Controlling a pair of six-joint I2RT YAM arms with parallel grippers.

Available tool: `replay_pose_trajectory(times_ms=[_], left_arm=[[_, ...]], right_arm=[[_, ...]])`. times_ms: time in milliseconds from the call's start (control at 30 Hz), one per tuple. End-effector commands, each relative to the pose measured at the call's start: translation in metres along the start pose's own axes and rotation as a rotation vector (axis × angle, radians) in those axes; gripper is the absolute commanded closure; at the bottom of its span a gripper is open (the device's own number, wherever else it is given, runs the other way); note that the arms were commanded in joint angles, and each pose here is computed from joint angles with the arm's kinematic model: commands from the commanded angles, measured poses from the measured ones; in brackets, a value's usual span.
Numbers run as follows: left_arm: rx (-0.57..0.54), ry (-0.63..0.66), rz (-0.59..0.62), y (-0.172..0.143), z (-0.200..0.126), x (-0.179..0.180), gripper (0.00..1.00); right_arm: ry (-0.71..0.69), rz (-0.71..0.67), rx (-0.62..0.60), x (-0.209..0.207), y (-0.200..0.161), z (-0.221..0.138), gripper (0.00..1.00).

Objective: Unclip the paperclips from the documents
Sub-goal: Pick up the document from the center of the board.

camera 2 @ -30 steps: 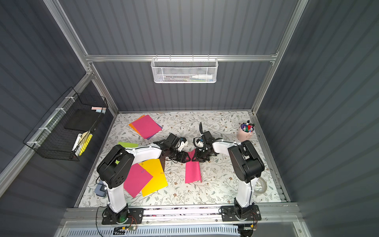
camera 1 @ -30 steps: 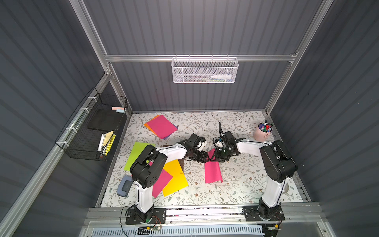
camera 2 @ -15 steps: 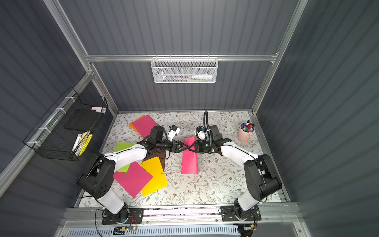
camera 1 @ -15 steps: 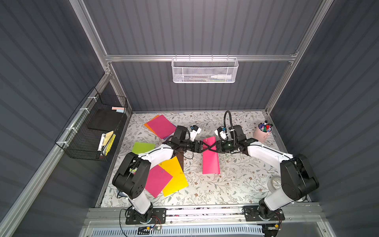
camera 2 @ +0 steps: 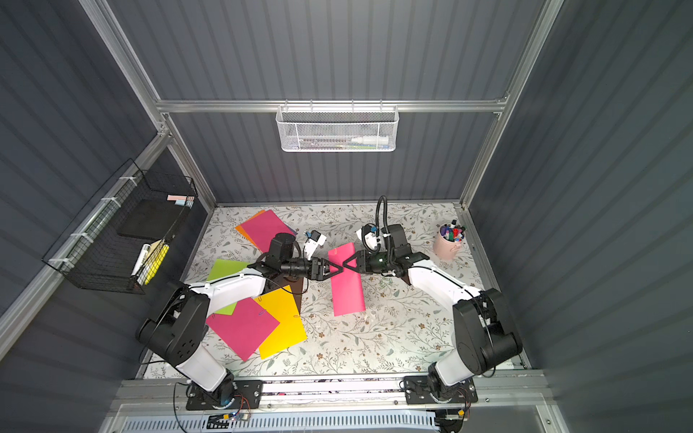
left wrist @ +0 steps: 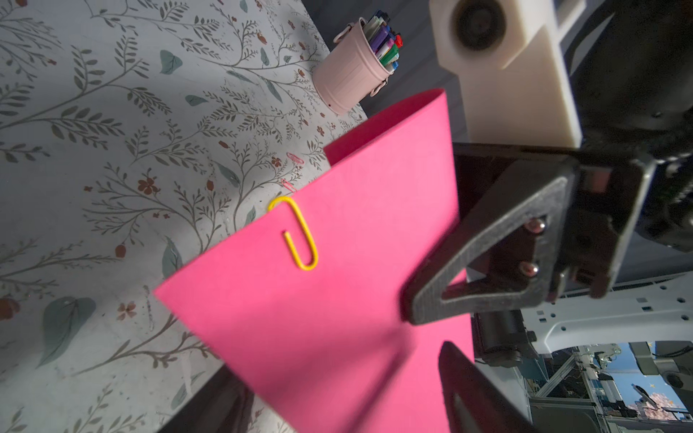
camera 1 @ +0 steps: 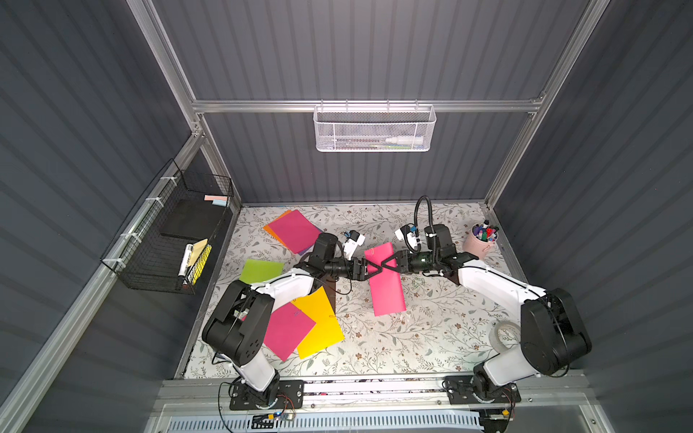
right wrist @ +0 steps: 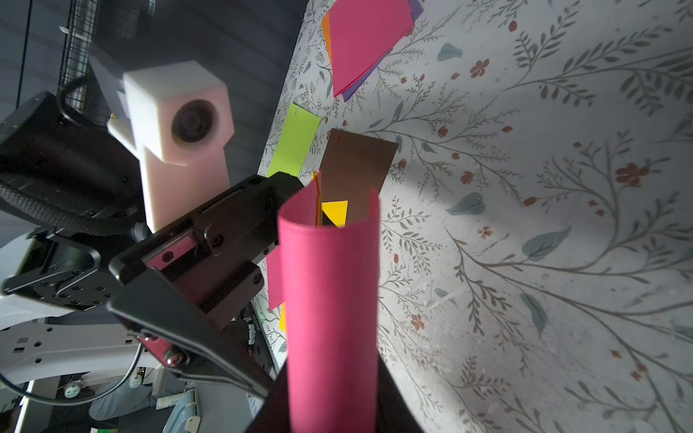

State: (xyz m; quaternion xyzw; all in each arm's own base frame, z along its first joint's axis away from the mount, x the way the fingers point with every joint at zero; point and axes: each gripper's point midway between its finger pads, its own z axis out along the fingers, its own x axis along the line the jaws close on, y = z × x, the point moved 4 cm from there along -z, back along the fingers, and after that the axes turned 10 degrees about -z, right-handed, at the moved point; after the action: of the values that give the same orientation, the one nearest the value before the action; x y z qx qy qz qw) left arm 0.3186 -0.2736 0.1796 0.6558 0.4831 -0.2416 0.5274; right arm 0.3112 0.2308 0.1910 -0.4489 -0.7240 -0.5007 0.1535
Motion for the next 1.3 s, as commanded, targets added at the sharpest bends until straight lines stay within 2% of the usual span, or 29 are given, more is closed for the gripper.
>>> replay_pose_trajectory(times_ms=[0, 167, 467, 600, 667, 733, 767, 800, 900, 1033, 1267], left_arm=[[-0.015, -0.073, 0.036, 0.002, -0.007, -0.016, 0.25], [-0.017, -0.181, 0.079, 0.003, -0.013, -0.037, 0.34], [-0.057, -0.175, 0.074, 0.008, -0.019, -0.041, 0.76], [-0.064, -0.167, 0.069, 0.009, -0.018, -0.040, 0.86], [-0.060, -0.155, 0.063, 0.010, -0.016, -0.036, 0.87], [-0.052, -0.140, 0.058, 0.010, -0.014, -0.032, 0.83], [-0.050, -0.138, 0.057, 0.010, -0.013, -0.031, 0.79], [-0.045, -0.139, 0.054, 0.009, -0.012, -0.030, 0.71], [-0.037, -0.154, 0.053, 0.009, -0.012, -0.031, 0.64], [-0.029, -0.176, 0.060, 0.008, -0.012, -0.034, 0.68], [-0.047, -0.182, 0.070, 0.011, -0.015, -0.039, 0.87]], right_arm=[[0.034, 0.000, -0.017, 0.006, 0.001, -0.003, 0.74], [0.046, 0.012, -0.022, 0.004, -0.001, 0.000, 0.74], [0.070, 0.033, -0.041, 0.002, -0.007, 0.002, 0.75], [0.086, 0.027, -0.042, 0.005, -0.012, 0.000, 0.74], [0.091, 0.024, -0.038, 0.007, -0.014, 0.000, 0.74], [0.094, 0.016, -0.043, 0.009, -0.015, -0.001, 0.74], [0.099, 0.009, -0.047, 0.010, -0.015, -0.002, 0.74], [0.104, 0.004, -0.050, 0.012, -0.015, -0.003, 0.74], [0.121, -0.010, -0.059, 0.016, -0.014, -0.004, 0.74], [0.130, -0.013, -0.066, 0.017, -0.014, -0.004, 0.74], [0.164, -0.021, -0.047, 0.022, -0.017, 0.003, 0.74]])
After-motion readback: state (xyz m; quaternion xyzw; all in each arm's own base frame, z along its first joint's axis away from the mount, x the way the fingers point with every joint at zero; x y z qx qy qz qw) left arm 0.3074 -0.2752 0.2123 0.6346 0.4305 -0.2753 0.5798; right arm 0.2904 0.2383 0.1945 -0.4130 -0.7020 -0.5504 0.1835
